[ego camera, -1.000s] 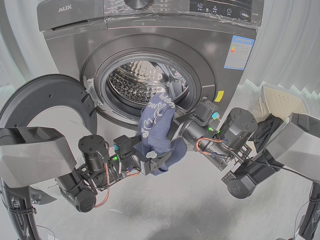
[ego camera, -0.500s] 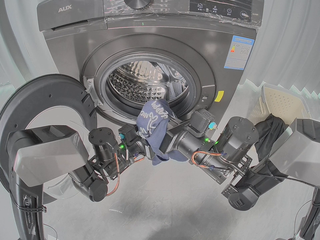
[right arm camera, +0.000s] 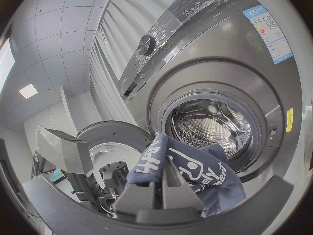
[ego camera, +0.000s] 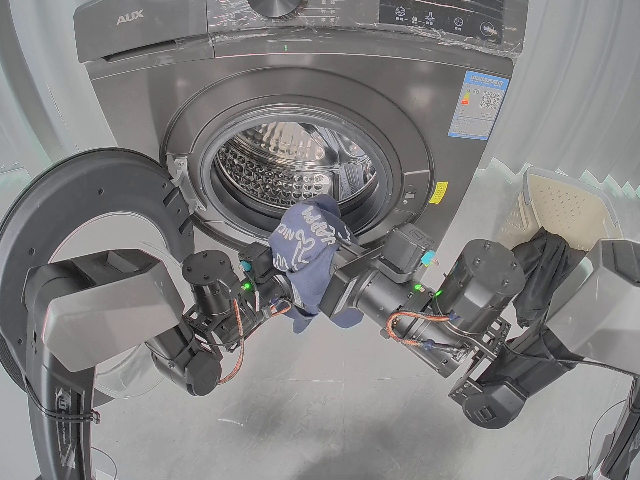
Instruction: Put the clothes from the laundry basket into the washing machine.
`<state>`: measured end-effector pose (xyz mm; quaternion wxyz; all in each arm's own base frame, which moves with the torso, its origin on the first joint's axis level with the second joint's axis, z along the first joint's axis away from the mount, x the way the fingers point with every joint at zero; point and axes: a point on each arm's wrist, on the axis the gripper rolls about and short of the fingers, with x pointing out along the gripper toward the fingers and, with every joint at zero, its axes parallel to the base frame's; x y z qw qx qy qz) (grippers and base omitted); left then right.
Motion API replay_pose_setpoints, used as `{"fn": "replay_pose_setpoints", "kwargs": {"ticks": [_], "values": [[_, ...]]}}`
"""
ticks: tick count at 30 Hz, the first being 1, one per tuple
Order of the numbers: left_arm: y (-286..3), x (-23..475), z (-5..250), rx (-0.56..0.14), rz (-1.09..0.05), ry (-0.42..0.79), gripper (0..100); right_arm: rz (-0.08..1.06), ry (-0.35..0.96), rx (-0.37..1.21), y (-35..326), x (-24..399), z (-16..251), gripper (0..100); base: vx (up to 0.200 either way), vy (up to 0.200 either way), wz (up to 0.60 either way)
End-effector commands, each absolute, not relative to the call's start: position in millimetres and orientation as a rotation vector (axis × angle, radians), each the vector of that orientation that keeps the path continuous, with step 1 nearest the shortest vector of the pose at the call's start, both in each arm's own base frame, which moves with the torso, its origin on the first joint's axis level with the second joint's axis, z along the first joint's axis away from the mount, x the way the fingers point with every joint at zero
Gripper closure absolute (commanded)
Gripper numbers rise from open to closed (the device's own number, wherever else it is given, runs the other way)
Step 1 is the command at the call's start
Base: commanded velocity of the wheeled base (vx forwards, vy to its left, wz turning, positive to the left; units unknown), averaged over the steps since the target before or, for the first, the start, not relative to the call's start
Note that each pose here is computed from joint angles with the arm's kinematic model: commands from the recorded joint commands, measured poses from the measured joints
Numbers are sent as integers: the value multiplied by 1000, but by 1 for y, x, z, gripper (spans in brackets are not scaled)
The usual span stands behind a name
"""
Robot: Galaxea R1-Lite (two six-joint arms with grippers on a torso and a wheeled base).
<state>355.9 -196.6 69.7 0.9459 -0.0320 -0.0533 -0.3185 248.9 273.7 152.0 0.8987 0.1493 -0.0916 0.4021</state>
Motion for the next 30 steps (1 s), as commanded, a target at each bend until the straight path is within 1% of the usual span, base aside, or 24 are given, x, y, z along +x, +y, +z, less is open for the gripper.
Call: {"fn": "replay_pose_setpoints", "kwargs": {"ticks": [1,4,9,13,17,18,23,27,30], "values": [[-197,356,74,-80,-650,-120,100,821,-189,312,268,250,152,100,0,0,0],[-195,354,85,-102,-637,-139,100,808,-179,315,259,248,153,100,0,0,0],[-190,348,108,-162,-609,-177,100,707,-138,303,230,260,144,100,0,0,0],[-187,341,119,-173,-612,-191,100,655,-94,281,214,267,133,100,0,0,0],[-186,336,124,-175,-615,-197,100,641,-65,273,211,270,125,100,0,0,0],[-185,331,129,-176,-621,-204,100,636,-46,266,214,274,116,100,0,0,0],[-181,318,136,-178,-631,-198,100,626,-23,255,218,286,101,100,0,0,0],[-182,306,139,-173,-648,-188,100,633,-32,256,223,291,98,100,0,0,0],[-183,299,144,-173,-659,-196,100,655,-34,257,228,286,100,100,0,0,0]]}}
